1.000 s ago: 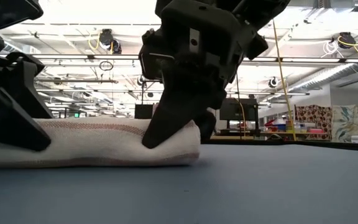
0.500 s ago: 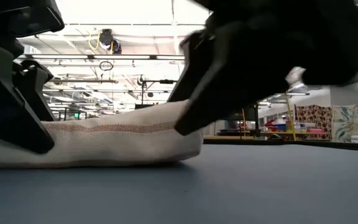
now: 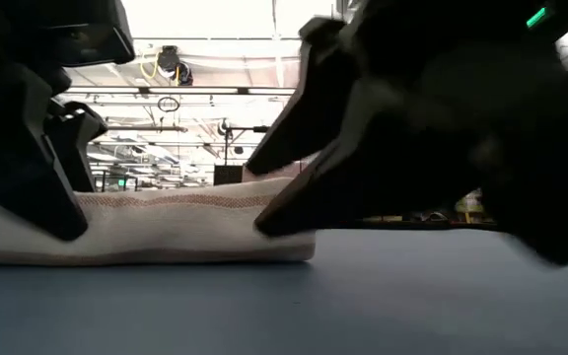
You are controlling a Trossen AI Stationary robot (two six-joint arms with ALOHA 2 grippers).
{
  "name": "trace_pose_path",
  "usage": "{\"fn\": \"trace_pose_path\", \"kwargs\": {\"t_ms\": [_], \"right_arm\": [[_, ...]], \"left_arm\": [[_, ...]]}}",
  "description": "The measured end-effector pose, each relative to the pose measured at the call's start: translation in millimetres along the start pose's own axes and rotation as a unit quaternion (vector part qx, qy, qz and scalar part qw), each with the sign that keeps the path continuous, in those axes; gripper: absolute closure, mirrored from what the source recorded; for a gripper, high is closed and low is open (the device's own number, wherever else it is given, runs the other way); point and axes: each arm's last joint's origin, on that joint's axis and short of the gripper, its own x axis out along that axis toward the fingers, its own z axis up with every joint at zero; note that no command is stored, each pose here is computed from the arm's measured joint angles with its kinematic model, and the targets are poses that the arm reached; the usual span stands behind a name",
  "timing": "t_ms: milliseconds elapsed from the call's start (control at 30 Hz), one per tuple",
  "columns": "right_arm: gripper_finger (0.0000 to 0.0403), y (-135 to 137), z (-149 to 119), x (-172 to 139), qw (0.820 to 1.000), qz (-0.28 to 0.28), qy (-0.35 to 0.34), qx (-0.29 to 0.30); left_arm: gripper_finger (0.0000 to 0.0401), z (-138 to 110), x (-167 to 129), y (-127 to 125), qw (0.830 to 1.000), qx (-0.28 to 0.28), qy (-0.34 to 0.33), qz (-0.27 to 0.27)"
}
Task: Roll towel
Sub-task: Roll the white towel
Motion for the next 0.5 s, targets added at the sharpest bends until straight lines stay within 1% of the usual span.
{"fn": "trace_pose_path", "kwargs": {"t_ms": [167,267,367,500], "right_arm": [[0.015,-9.1,-5.1,12.4,0.999,-0.012,0.014,0.036],[0.015,-15.1,-6.3,16.8,0.998,-0.015,0.019,0.062],[0.016,-24.0,-10.2,24.6,0.995,0.022,0.033,0.094],[0.0197,-34.3,-15.4,33.2,0.985,0.067,0.055,0.149]], "left_arm": [[0.0256,4.1,3.0,3.5,1.0,-0.009,0.011,-0.009],[0.0256,4.6,3.5,3.9,1.0,-0.004,0.013,-0.011],[0.0256,6.1,1.1,4.0,1.0,-0.004,0.01,-0.014],[0.0256,7.7,-1.8,4.6,1.0,-0.006,0.007,-0.017]]}}
